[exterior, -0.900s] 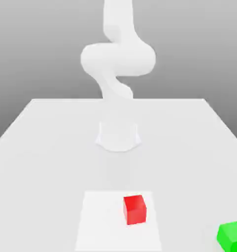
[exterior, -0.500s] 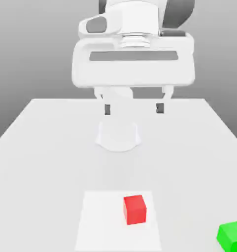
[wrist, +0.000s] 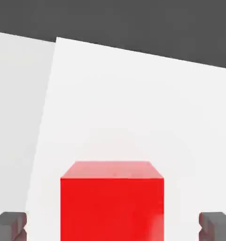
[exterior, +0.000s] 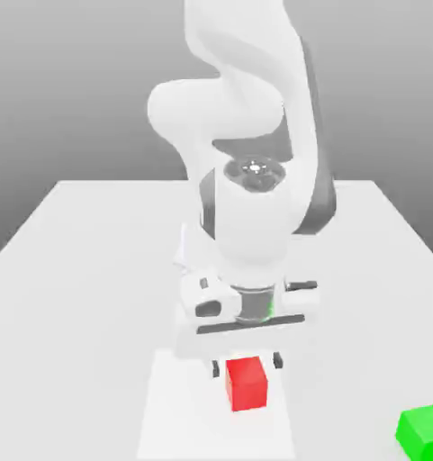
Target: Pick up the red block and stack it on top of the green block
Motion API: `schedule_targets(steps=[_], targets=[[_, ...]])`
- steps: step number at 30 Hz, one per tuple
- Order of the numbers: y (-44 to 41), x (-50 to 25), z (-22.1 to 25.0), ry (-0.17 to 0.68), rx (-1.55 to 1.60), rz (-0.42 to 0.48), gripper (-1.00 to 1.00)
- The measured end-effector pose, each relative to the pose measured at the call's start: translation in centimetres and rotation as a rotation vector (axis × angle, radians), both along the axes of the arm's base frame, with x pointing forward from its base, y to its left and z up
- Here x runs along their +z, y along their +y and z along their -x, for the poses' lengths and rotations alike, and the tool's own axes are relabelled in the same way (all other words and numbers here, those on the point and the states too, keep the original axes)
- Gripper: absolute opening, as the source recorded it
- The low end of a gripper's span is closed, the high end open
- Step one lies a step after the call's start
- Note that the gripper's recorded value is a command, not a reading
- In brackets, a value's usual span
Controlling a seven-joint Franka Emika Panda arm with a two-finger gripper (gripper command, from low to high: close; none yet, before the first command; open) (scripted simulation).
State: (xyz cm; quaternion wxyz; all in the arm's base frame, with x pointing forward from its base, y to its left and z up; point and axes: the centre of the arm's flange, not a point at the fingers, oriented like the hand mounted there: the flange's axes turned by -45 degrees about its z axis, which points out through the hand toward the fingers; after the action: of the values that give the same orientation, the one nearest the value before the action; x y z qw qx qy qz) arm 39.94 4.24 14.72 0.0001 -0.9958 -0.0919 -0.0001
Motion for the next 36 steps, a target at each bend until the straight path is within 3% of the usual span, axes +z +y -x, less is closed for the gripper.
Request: schedule_targets(steps=[7, 13, 36], targets=[[0.0, 0.0, 0.0, 0.0, 0.0, 0.0, -1.0], [0.1, 5.5, 0.0, 0.0, 0.005, 0.0, -1.0], [15.4, 8.3, -6.9, 0.015, 1.13, -0.015, -1.0]])
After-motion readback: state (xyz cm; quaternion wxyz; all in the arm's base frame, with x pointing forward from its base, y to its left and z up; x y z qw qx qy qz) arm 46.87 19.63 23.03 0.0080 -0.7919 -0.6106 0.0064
